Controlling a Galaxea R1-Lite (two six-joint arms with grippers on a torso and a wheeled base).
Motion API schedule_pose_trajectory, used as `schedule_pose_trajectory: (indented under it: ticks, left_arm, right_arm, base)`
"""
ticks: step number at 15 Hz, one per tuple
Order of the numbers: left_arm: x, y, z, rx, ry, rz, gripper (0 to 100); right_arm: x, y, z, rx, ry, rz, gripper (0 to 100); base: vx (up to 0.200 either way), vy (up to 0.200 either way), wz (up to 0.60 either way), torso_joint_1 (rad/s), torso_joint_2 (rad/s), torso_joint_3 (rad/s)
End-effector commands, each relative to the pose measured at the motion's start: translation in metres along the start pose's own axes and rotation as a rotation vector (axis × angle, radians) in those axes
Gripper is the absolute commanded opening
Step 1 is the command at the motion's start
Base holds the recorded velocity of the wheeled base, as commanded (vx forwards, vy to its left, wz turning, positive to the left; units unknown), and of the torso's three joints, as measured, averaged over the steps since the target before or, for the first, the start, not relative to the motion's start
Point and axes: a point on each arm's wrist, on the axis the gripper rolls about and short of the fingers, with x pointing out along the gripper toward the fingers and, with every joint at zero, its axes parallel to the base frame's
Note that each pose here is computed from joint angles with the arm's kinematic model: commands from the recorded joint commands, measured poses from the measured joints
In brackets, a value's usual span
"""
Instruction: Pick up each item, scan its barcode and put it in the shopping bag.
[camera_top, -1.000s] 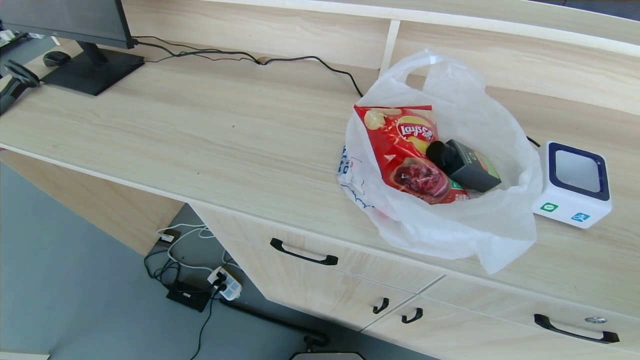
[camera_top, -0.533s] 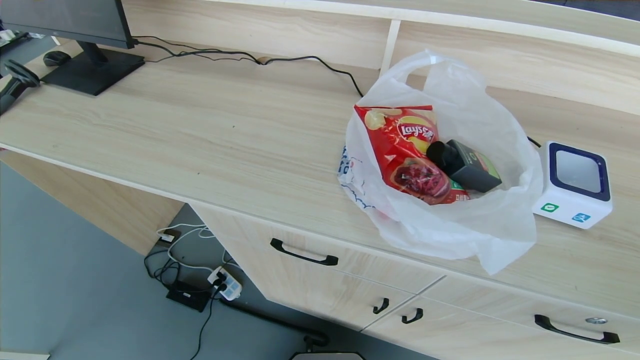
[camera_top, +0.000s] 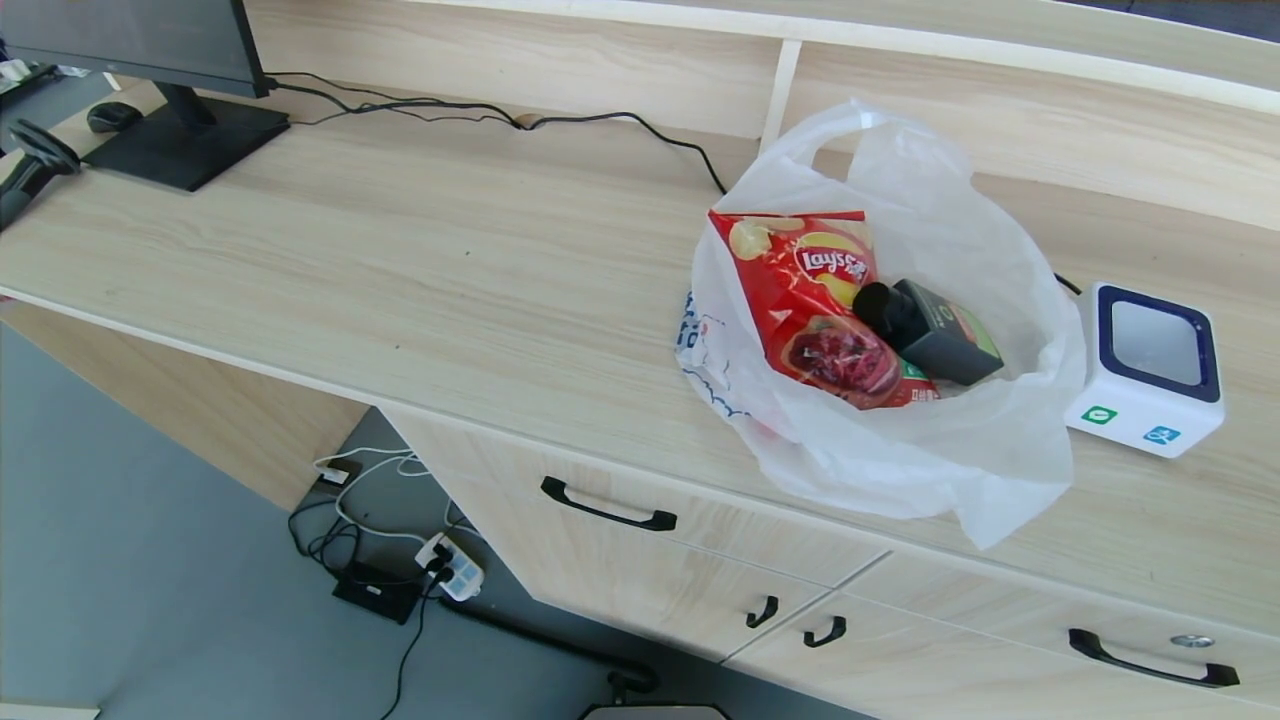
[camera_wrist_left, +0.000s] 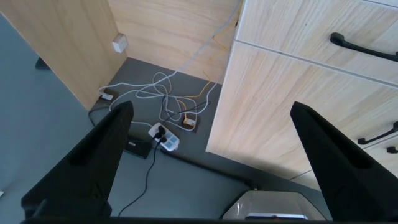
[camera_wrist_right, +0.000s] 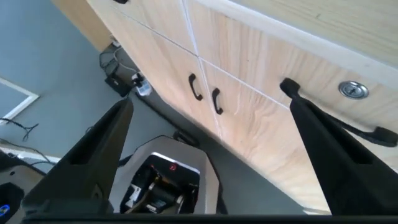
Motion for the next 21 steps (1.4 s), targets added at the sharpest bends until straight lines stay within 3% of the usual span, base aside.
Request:
schedule_pose_trajectory:
  ticks: [1,2,5,8,10,21]
  left_arm:
    - [0.0,0.0,0.0,-0.002,0.003,0.0,100]
    - [0.0,0.0,0.0,-0.002,0.003,0.0,100]
    - [0.0,0.0,0.0,0.0,0.003,0.0,100]
    - [0.0,0.0,0.0,0.0,0.004,0.0,100]
    - [0.0,0.0,0.0,0.0,0.004,0.0,100]
    - [0.0,0.0,0.0,-0.002,0.004,0.0,100]
  right_arm:
    - [0.002,0.002,0.0,-0.004,0.029,-0.21,100]
    - [-0.002,0.003,-0.001,-0.033,-0.023,-0.211,100]
    - [-0.002,0.003,0.0,-0.052,-0.019,-0.214,100]
    - [-0.003,0.005,-0.001,-0.007,-0.046,-0.355,100]
    - [-0.008,0.006,-0.003,-0.014,-0.111,-0.315,100]
    - [-0.008,0.006,-0.003,0.02,-0.113,-0.315,100]
  base:
    - [0.0,0.0,0.0,0.0,0.0,0.0]
    - [0.0,0.0,0.0,0.0,0.0,0.0]
    - [0.0,0.0,0.0,0.0,0.0,0.0]
    - [0.0,0.0,0.0,0.0,0.0,0.0]
    - [0.0,0.0,0.0,0.0,0.0,0.0]
    - [0.0,0.0,0.0,0.0,0.0,0.0]
